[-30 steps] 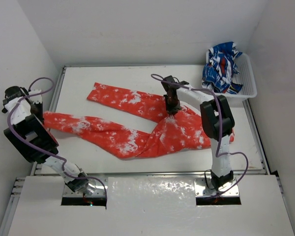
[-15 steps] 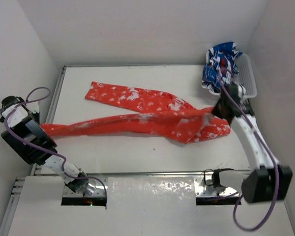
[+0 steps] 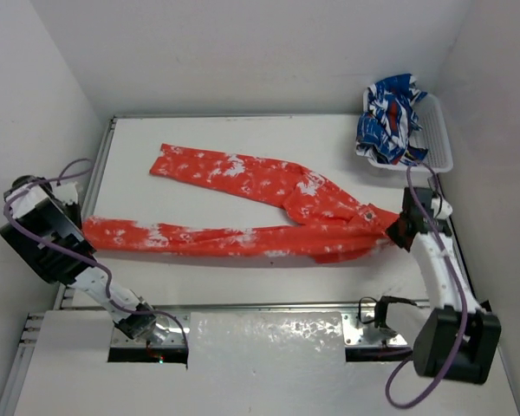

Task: Fold and stack the trousers
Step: Flatten the trousers out

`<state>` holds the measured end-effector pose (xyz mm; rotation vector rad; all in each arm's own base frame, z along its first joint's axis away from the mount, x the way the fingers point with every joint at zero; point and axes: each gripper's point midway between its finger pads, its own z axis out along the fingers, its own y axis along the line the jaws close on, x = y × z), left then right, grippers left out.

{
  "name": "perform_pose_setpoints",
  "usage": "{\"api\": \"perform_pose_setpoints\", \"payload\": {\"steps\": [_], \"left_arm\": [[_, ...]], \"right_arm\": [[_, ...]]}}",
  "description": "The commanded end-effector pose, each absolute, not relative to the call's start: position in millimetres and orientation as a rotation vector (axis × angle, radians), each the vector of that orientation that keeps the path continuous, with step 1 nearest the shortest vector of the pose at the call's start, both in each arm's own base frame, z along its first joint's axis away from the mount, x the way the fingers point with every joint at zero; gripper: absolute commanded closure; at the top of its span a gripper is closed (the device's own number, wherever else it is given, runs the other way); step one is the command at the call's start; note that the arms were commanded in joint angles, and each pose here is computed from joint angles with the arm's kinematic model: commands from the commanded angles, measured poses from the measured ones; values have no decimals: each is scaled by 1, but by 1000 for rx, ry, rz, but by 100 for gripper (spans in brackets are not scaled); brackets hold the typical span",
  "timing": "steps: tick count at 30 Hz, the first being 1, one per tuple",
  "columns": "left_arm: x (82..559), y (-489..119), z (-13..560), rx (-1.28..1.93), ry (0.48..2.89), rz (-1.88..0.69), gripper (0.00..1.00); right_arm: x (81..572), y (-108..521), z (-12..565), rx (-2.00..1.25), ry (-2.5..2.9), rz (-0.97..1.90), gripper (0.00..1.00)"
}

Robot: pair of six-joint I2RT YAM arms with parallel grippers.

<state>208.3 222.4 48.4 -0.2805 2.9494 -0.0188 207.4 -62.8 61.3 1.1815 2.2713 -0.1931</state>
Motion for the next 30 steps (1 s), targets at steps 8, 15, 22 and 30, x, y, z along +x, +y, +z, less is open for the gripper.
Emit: {"api": "perform_pose_setpoints", "payload": {"steps": [8, 15, 22, 30], "left_arm": [[329, 269, 167, -220, 2570, 6, 100], [278, 248, 126, -208, 2694, 38, 100], [199, 220, 29, -241, 2973, 12, 100], [181, 226, 22, -244, 3028, 114, 100]], "right_arm": [[427, -78, 320, 775, 1775, 103, 100], [306, -111, 249, 1072, 1748, -192, 100], [146, -129, 56, 1474, 1956, -627, 100], [139, -138, 45, 1428, 2088, -759, 100]]}}
